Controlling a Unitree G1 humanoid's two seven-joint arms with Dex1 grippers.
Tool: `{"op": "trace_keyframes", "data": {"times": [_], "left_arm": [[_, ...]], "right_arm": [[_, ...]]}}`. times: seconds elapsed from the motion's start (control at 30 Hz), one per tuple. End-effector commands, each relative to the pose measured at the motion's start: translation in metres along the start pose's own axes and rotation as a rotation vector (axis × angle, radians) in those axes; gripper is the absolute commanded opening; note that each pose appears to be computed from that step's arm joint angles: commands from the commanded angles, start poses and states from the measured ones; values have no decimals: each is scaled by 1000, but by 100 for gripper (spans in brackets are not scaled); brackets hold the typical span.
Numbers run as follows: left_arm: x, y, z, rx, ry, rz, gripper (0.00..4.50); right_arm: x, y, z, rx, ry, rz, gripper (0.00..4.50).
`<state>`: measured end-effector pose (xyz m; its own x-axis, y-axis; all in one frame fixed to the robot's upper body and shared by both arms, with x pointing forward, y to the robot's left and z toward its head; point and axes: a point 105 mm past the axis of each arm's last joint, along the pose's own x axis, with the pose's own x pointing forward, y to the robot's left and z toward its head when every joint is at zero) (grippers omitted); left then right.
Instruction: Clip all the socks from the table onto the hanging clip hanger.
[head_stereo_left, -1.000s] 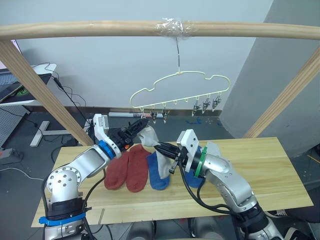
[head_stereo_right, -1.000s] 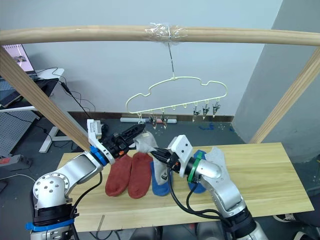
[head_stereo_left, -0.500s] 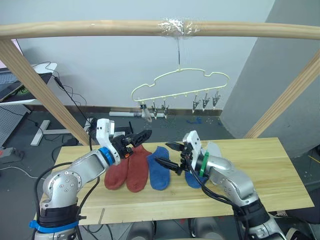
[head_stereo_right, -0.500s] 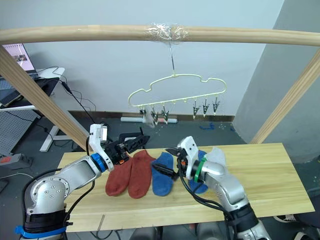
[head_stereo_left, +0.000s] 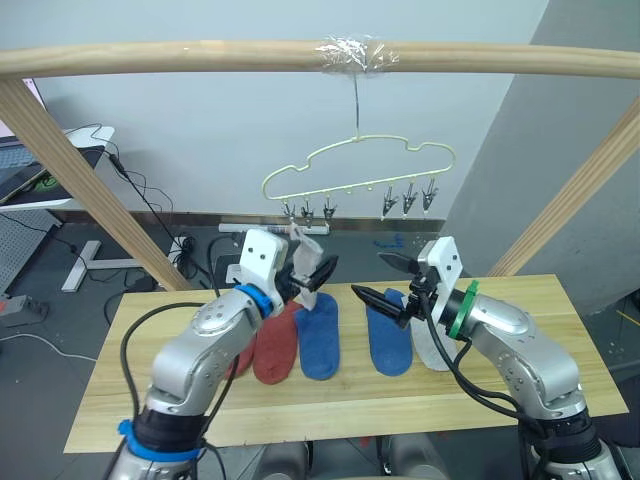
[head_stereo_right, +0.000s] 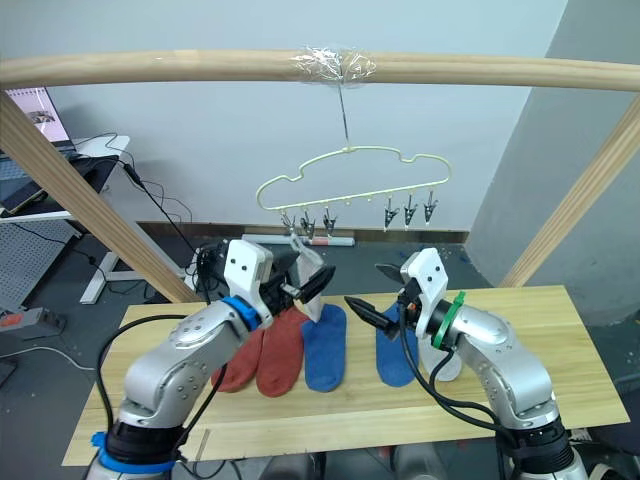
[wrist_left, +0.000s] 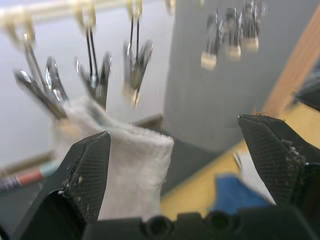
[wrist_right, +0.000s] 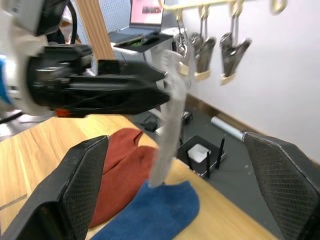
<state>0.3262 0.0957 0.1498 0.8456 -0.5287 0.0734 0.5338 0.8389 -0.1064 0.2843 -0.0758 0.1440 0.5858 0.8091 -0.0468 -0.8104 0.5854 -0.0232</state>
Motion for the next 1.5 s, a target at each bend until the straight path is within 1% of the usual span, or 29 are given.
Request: {"op": "trace_keyframes", "data": {"times": [0.03, 0.1, 0.17, 0.4, 0.63, 0.8, 0.93, 1.5], "left_arm": [[5, -3, 20, 68, -131, 16, 391], [6, -4, 15, 129, -125, 22, 326], [5, -5, 11, 158, -122, 34, 273], [3, 3, 1, 188, -131, 104, 273], [16, 9, -5, 172, -138, 134, 273], [26, 14, -3, 156, -151, 155, 273], [31, 21, 3, 162, -173, 185, 273], [28, 22, 0, 163, -177, 192, 273]], "right_arm": [[-3, 1, 18, -48, -54, 5, 450], [-2, 1, 21, -57, -62, 5, 450], [-1, 1, 27, -58, -80, 5, 450], [0, 0, 37, -65, -108, 2, 450], [4, 3, 41, -65, -126, 11, 450], [4, 3, 44, -66, -131, 8, 450], [4, 3, 48, -75, -136, 10, 450], [4, 6, 51, -89, -136, 20, 450]]}}
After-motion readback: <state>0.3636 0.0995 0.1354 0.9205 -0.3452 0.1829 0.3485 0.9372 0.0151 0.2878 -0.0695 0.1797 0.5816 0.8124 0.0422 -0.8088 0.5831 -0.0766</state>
